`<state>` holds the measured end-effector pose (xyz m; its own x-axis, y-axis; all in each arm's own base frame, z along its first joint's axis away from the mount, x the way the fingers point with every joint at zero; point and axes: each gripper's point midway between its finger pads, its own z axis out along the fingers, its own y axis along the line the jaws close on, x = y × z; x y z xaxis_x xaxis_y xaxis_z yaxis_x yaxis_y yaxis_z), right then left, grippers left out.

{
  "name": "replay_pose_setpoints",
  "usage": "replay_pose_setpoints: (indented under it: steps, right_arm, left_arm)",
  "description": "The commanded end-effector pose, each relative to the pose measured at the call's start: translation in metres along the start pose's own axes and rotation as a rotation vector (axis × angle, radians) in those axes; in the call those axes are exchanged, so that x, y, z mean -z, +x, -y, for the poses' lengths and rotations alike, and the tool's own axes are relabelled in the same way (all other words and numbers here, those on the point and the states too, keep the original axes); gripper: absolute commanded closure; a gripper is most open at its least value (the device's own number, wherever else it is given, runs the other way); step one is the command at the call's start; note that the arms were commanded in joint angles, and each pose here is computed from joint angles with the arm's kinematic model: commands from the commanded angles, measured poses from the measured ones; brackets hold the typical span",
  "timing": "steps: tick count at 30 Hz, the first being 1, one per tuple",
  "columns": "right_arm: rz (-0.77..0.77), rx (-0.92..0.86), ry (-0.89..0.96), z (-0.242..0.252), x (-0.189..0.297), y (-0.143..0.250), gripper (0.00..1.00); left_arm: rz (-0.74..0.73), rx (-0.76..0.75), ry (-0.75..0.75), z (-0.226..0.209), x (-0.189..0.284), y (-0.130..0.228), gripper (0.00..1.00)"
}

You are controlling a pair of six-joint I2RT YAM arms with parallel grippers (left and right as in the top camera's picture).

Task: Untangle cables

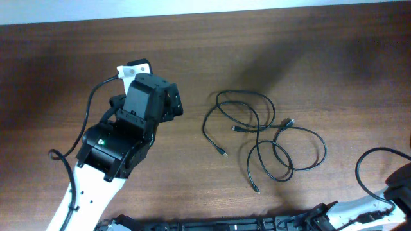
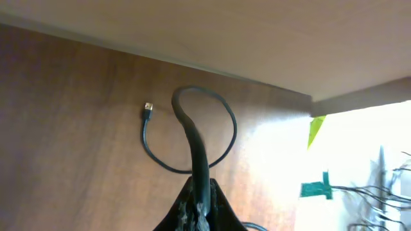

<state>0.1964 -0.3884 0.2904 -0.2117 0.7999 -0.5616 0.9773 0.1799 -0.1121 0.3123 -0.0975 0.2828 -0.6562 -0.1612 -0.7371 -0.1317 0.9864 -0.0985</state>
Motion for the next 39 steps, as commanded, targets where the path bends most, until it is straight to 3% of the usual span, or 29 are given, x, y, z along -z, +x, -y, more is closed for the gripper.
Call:
replay_pose_setpoints:
  steps: [1,11,12,13,15,17,18,19,24,27,30,36,39]
  right_arm:
    - [0.013,0.007,0.121,0.022,0.000,-0.001,0.96]
    - [0.006,0.025,0.230,0.038,-0.004,0.000,0.96]
    - [-0.008,0.032,0.234,0.037,-0.009,0.002,0.91]
    - [-0.016,0.036,0.236,0.036,-0.012,0.003,0.82]
    - [-0.034,0.041,0.230,0.033,-0.019,0.006,0.50]
    - [-0.059,0.044,0.208,0.027,-0.027,0.010,0.27]
    - [-0.069,0.044,0.184,0.022,-0.028,0.011,0.07]
    - [-0.073,0.043,0.171,0.020,-0.028,0.012,0.04]
    - [-0.129,0.048,-0.007,-0.010,-0.030,0.022,0.01]
    - [-0.211,0.198,-0.402,-0.074,-0.014,0.042,0.01]
    - [-0.264,0.252,-0.624,-0.111,0.010,0.059,0.01]
    - [-0.326,0.376,-0.690,-0.156,0.034,0.095,0.01]
    - [-0.348,0.528,-0.732,-0.184,0.050,0.124,0.01]
  left_arm:
    - [0.015,0.005,-0.010,-0.002,0.002,-0.006,0.01]
    - [0.015,0.005,-0.010,-0.002,0.002,-0.006,0.01]
    - [0.015,0.005,-0.010,-0.002,0.002,-0.006,0.01]
    - [0.015,0.005,-0.010,-0.002,0.002,-0.006,0.01]
    - [0.015,0.005,-0.010,-0.002,0.002,-0.006,0.01]
    - [0.015,0.005,-0.010,-0.002,0.002,-0.006,0.01]
    - [0.015,0.005,-0.010,-0.002,0.002,-0.006,0.01]
    - [0.015,0.005,-0.010,-0.002,0.002,-0.006,0.01]
    - [0.015,0.005,-0.010,-0.002,0.002,-0.006,0.01]
    - [0.015,0.005,-0.010,-0.002,0.002,-0.006,0.01]
    - [0.015,0.005,-0.010,-0.002,0.002,-0.006,0.01]
    - [0.015,0.005,-0.010,-0.002,0.002,-0.006,0.01]
    - [0.015,0.005,-0.010,-0.002,0.002,-0.006,0.01]
